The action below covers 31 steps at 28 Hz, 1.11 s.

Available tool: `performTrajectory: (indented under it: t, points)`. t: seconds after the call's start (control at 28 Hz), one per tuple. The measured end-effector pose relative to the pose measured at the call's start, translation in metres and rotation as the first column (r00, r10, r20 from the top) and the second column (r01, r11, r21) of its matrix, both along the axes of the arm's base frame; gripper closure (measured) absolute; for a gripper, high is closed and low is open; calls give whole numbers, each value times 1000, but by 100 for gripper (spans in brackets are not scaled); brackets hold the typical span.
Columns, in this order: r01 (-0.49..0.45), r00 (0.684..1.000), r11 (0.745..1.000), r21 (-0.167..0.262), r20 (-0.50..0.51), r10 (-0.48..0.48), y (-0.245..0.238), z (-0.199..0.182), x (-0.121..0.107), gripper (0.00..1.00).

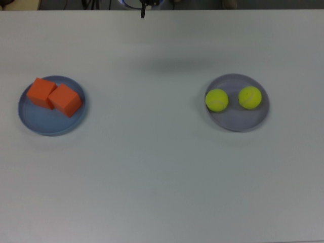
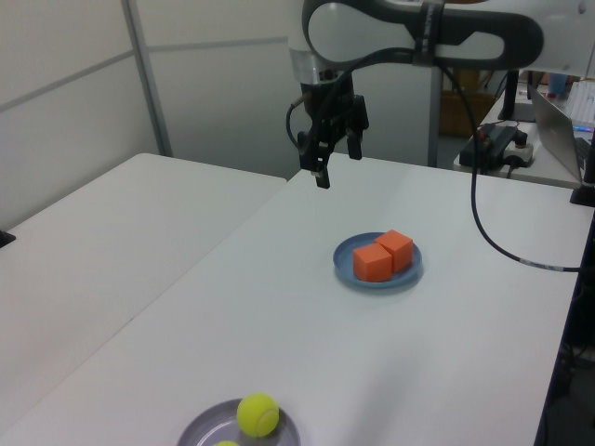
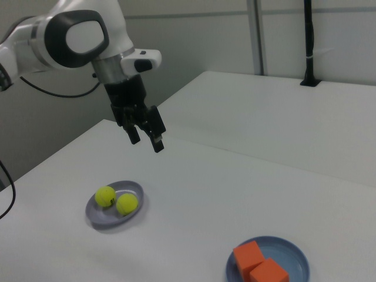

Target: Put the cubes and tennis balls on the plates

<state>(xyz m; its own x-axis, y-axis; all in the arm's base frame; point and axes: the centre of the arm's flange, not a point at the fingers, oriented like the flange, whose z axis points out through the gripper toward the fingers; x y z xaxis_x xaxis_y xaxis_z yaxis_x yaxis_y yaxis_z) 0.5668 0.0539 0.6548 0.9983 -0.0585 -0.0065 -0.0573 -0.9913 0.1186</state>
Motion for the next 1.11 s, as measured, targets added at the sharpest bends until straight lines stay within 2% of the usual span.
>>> performTrajectory:
  t: [0.21,1.11]
  points:
    - [-5,1000,1000,19,21,4,2,13,-8,0]
    - [-3,1000,1000,20,20,2,1,13,-8,0]
